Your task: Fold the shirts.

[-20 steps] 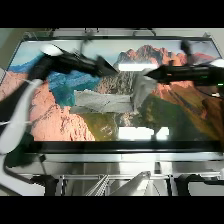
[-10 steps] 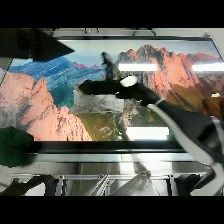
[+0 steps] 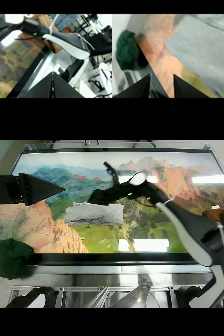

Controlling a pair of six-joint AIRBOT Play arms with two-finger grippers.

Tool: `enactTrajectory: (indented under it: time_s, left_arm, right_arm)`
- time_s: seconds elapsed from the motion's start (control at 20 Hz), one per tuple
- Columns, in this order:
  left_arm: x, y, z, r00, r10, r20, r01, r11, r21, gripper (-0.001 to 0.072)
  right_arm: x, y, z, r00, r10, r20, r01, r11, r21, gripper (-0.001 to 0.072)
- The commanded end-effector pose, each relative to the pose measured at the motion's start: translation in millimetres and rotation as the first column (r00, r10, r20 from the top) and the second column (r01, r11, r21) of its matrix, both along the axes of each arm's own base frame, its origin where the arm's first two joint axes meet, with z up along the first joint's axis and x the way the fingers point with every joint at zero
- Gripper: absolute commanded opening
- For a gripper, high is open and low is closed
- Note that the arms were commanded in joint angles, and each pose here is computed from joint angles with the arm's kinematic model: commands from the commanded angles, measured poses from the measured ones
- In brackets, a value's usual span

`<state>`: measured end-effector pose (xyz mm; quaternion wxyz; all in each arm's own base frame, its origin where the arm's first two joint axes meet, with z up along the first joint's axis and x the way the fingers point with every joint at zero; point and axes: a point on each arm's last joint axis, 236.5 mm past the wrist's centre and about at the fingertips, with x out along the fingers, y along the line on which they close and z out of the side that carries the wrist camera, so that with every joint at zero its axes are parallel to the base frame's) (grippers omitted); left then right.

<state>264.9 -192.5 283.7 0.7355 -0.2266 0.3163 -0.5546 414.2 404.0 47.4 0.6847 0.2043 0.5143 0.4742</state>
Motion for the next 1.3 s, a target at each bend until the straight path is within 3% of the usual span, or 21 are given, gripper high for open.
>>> enactTrajectory:
  time_s: [0.0, 0.05, 0.15, 0.2, 0.3, 0.35, 0.4, 0.8, 0.9, 0.95, 1.0, 1.05, 1.1, 1.15, 1.25]
  left_arm:
    - [12.4, 23.7, -9.7, 0.994, 0.105, -0.014, -0.106, 0.994, -0.007, 0.0017]
    - [17.0, 28.6, -11.8, 0.993, 0.12, -0.023, -0.12, 0.993, -0.008, 0.0017]
    - [25.0, 34.9, -16.5, 0.99, 0.136, -0.045, -0.137, 0.99, -0.012, 0.0018]
    - [28.3, 35.8, -19.2, 0.989, 0.136, -0.057, -0.137, 0.99, -0.015, 0.0024]
    - [32.2, 33.5, -24.7, 0.989, 0.122, -0.08, -0.124, 0.992, -0.019, 0.0418]
    - [33.6, 31.5, -27.0, 0.989, 0.114, -0.089, -0.117, 0.993, -0.021, 0.0553]
    - [34.3, 28.8, -28.9, 0.99, 0.103, -0.098, -0.106, 0.994, -0.024, 0.0588]
    - [33.2, 19.6, -33.5, 0.991, 0.067, -0.118, -0.071, 0.997, -0.029, 0.0586]
    - [32.2, 19.4, -32.8, 0.991, 0.065, -0.116, -0.069, 0.997, -0.029, 0.0586]
    - [30.3, 19.0, -33.1, 0.991, 0.057, -0.118, -0.061, 0.998, -0.028, 0.0586]
    - [28.0, 18.5, -33.3, 0.992, 0.048, -0.121, -0.052, 0.998, -0.028, 0.0586]
    - [25.9, 18.1, -33.5, 0.991, 0.04, -0.125, -0.044, 0.999, -0.028, 0.0586]
    - [24.3, 17.8, -33.7, 0.991, 0.033, -0.126, -0.037, 0.999, -0.027, 0.0585]
    - [21.4, 17.4, -33.9, 0.991, 0.021, -0.129, -0.025, 0.999, -0.026, 0.0585]
    - [19.6, 17.1, -34.1, 0.991, 0.014, -0.131, -0.017, 1.0, -0.026, 0.0585]
  right_arm:
    - [-0.6, -118.8, -22.5, 0.991, -0.094, -0.097, 0.056, 0.939, -0.339, 0.0339]
    - [4.7, -152.1, -29.8, 0.98, -0.17, -0.105, 0.114, 0.908, -0.402, 0.036]
    - [9.3, -198.6, -53.2, 0.942, -0.308, -0.135, 0.211, 0.855, -0.474, 0.0618]
    - [11.5, -206.2, -66.2, 0.924, -0.35, -0.152, 0.244, 0.848, -0.47, 0.0649]
    - [17.7, -200.4, -92.1, 0.895, -0.408, -0.181, 0.301, 0.851, -0.429, 0.0671]
    - [21.1, -189.7, -101.8, 0.891, -0.409, -0.196, 0.312, 0.866, -0.39, 0.069]
    - [23.8, -177.2, -109.8, 0.887, -0.405, -0.223, 0.314, 0.882, -0.352, 0.069]
    - [26.3, -90.2, -148.0, 0.758, -0.354, -0.548, 0.388, 0.92, -0.058, 0.0686]
    - [24.1, -70.4, -146.9, 0.762, -0.323, -0.562, 0.39, 0.921, 0.0, 0.0605]
    - [23.4, -61.7, -143.2, 0.772, -0.307, -0.557, 0.387, 0.922, 0.028, 0.0605]
    - [21.7, -54.3, -138.4, 0.783, -0.29, -0.55, 0.379, 0.924, 0.051, 0.0543]
    - [20.7, -48.0, -129.1, 0.801, -0.261, -0.539, 0.365, 0.926, 0.094, 0.0264]
    - [20.4, -43.1, -116.5, 0.812, -0.229, -0.537, 0.357, 0.922, 0.147, 0.0132]
    - [21.8, -39.5, -101.7, 0.822, -0.2, -0.532, 0.354, 0.913, 0.203, 0.0054]
    - [27.7, -37.6, -71.2, 0.844, -0.184, -0.504, 0.357, 0.893, 0.272, 0.002]
